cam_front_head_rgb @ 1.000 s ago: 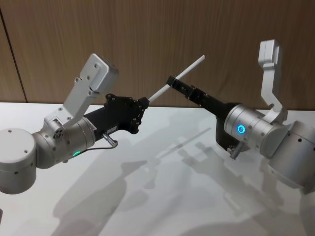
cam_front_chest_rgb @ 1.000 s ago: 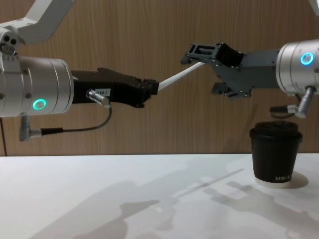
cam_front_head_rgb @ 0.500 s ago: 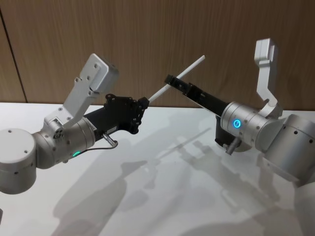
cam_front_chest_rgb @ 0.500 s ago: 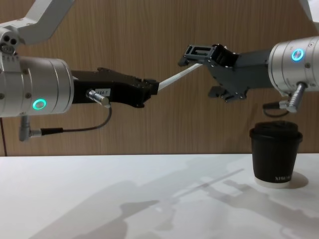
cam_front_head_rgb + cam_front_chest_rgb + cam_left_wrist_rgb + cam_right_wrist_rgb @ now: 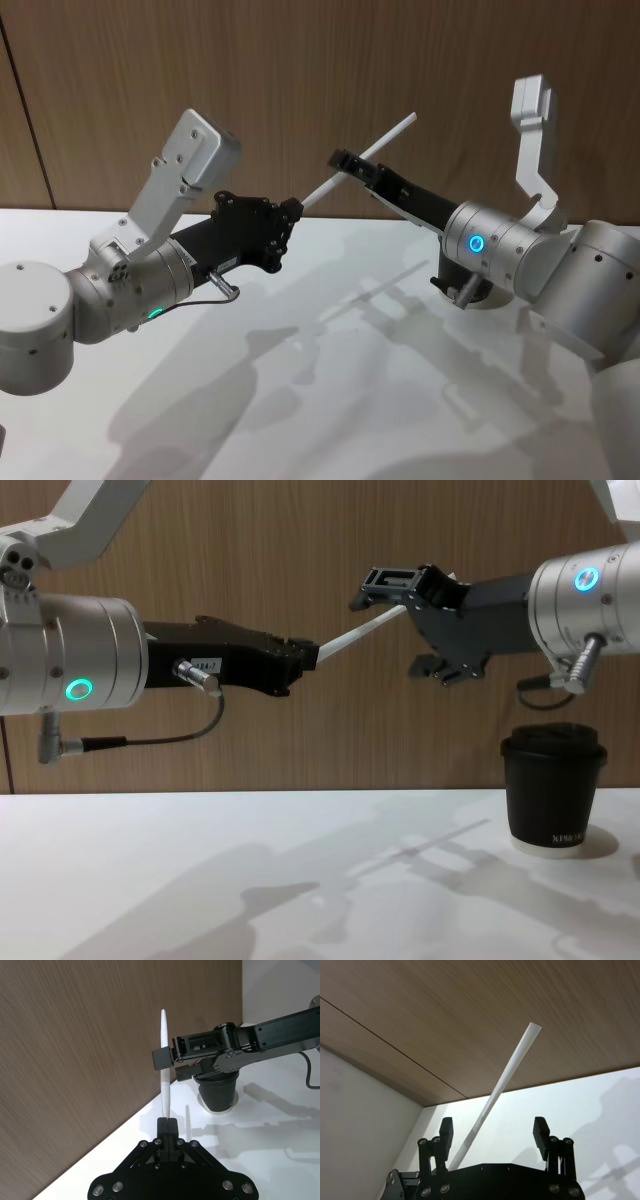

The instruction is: Pick up the straw with one hand, pass it to the other hand, and insert it into the cup.

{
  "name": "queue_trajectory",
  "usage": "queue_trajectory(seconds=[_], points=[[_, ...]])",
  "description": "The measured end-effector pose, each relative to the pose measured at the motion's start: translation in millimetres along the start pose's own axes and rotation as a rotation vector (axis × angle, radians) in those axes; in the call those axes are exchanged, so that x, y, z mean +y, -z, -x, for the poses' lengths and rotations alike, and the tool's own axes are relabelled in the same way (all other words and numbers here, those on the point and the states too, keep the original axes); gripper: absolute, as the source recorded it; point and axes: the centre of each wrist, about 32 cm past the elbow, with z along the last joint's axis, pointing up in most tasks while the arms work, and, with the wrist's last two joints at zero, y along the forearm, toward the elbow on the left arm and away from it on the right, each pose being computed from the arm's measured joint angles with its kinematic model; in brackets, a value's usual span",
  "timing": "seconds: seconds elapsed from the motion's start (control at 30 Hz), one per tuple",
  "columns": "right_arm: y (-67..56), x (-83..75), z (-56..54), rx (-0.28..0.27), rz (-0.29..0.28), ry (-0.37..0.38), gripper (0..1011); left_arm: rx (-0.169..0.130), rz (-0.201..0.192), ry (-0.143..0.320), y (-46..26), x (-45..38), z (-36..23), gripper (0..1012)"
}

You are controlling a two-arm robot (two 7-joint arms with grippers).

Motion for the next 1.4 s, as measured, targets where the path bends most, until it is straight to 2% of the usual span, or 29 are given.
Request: queue_trajectory(seconds=[0.7,1.4], points=[[-4.9,0.4,3.4,0.049,0.005,-0.019,1001,0.000,0.000,0.000,0.0,0.0,0.0,0],[-4.3,2.4,7.3,0.079,-0.004,-0.034,1001,0.000,0.000,0.000,0.0,0.0,0.0,0]])
